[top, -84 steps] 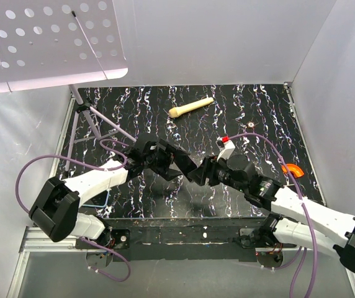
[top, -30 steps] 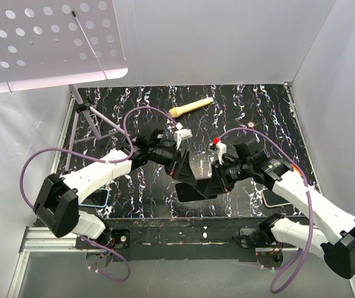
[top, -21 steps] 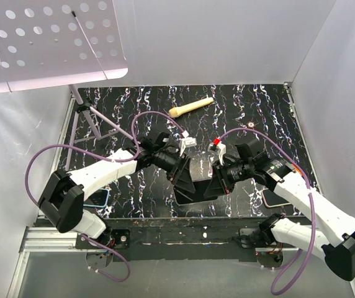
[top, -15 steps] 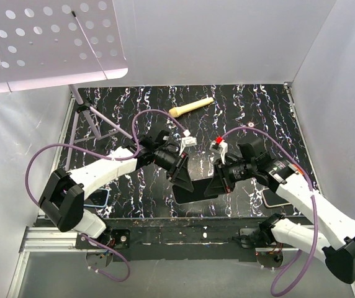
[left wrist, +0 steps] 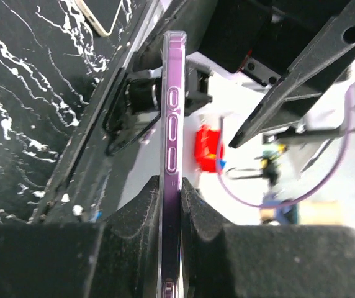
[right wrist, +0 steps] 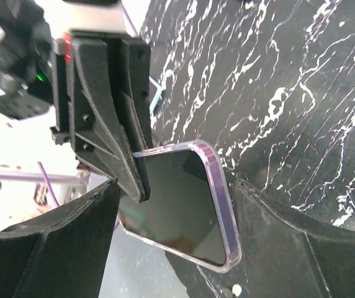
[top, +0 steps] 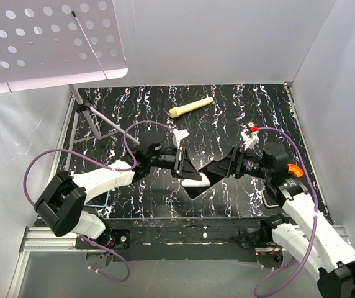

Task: Take the phone out of the phone case
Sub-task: Adjust the phone.

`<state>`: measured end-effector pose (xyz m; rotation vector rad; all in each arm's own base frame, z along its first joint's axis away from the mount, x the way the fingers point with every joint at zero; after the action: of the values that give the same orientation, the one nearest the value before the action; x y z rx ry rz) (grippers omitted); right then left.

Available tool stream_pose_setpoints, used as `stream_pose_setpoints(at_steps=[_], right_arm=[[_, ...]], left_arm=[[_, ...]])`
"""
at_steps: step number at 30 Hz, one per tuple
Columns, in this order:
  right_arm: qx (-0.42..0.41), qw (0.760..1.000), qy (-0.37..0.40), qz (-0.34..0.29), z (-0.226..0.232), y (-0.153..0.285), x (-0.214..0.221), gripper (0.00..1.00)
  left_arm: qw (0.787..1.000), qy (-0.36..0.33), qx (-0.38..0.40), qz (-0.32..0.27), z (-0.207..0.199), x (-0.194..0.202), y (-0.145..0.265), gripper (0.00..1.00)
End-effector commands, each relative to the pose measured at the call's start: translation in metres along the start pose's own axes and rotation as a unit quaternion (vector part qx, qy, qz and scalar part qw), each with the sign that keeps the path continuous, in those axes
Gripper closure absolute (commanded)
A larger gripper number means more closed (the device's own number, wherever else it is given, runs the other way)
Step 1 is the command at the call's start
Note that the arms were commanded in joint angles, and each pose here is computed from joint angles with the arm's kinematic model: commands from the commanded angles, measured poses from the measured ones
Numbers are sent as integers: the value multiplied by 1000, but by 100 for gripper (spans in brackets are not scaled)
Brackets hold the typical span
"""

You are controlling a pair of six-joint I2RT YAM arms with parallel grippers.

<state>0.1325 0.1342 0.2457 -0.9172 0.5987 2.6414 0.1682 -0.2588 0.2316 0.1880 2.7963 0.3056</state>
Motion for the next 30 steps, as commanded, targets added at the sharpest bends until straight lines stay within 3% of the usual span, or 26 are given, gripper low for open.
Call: stream_pose_setpoints(at_steps=[1,8,11,21,30], right_arm=[[-56,993,-25,-105,15,9,-16,21],[-3,981,-132,-139,0,16,-20,21],[-27,979,-146,-137,-3,15,-20,22],[-131,966,-164,-150,3,8,-30,54],[-150,964,-155,-153,7,6,-43,64]], left_arm=[[977,79,137,-143,-38,-23,3,100],[970,65,173,-159,-54,-27,8,100],[972,58,154,-170,-58,-28,10,100],[970,74,127,-193,-56,-25,6,100],[970,63,133,-196,-63,-25,-4,100]])
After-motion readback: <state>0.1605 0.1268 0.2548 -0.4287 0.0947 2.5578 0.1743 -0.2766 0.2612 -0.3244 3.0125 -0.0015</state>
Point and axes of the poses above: each gripper's point midway between its finger pads, its own y axis back along the fingers, its own z axis along the line the jaws close on, x = y × z, the point moved 10 cm from there along y, back along the fingers, and after that the axes turned 6 degrees about y, right-handed, at the moved point
